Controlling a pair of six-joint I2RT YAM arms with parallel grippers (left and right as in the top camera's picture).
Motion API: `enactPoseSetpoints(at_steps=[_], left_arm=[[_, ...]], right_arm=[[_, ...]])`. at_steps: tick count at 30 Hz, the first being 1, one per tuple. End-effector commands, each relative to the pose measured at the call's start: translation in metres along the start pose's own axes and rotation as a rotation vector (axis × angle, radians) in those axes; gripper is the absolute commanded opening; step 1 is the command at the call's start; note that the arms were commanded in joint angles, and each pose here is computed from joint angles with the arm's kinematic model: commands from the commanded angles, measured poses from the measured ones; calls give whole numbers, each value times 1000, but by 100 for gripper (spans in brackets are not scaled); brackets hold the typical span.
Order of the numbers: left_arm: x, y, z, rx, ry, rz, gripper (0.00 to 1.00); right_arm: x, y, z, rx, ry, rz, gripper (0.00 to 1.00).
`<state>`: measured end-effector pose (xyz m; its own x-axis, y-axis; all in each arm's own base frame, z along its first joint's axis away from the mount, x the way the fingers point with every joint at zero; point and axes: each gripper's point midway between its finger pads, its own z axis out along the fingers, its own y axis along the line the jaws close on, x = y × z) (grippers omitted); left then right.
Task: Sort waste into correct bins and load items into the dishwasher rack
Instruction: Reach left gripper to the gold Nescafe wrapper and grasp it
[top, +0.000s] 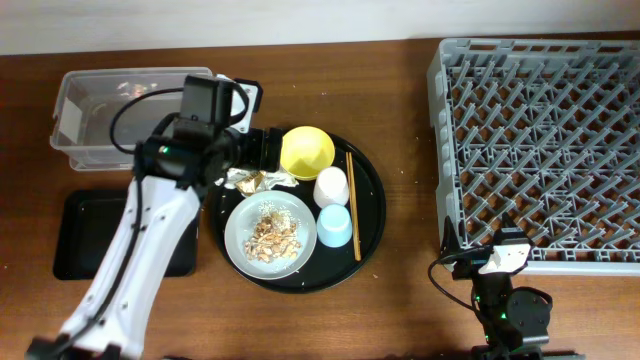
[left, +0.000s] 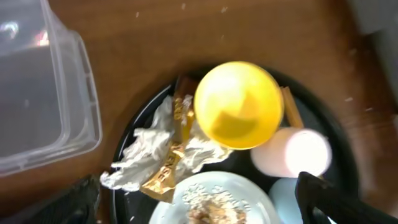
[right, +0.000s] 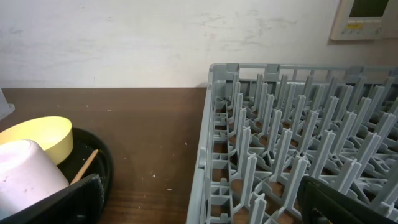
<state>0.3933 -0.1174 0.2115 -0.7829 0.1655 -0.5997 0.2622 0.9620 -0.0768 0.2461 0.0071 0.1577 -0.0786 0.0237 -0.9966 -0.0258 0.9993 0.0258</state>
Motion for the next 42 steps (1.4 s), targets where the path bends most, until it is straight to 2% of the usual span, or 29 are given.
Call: enactPoseSetpoints(at_steps=[1,2,3,5,10,15,24,29,42], left_arm=[[13,12,37,-68,93,22,91],[19,14,48,-83,125,19,68],[27,23,61,-129,163,19,66],[38,25,73,-133,209,20,66],[70,22,113,-161,338,55,55],[86,37,134,-238,392,73,55],[92,37,140,-238,411,74,55],[91,37,143,-238,396,74,39],[103,39,149,-238,405,74,40]], right_arm=[[3,-3,0,15,4,5,98],[3,-3,0,15,4,5,98],[3,-3,0,15,4,5,98],[3,-3,0,15,4,5,98],[3,-3,0,15,4,5,98],[3,-3,0,15,4,5,98],[3,-3,0,15,4,5,98],[3,-3,0,15,4,5,98],[3,-3,0,15,4,5,98]])
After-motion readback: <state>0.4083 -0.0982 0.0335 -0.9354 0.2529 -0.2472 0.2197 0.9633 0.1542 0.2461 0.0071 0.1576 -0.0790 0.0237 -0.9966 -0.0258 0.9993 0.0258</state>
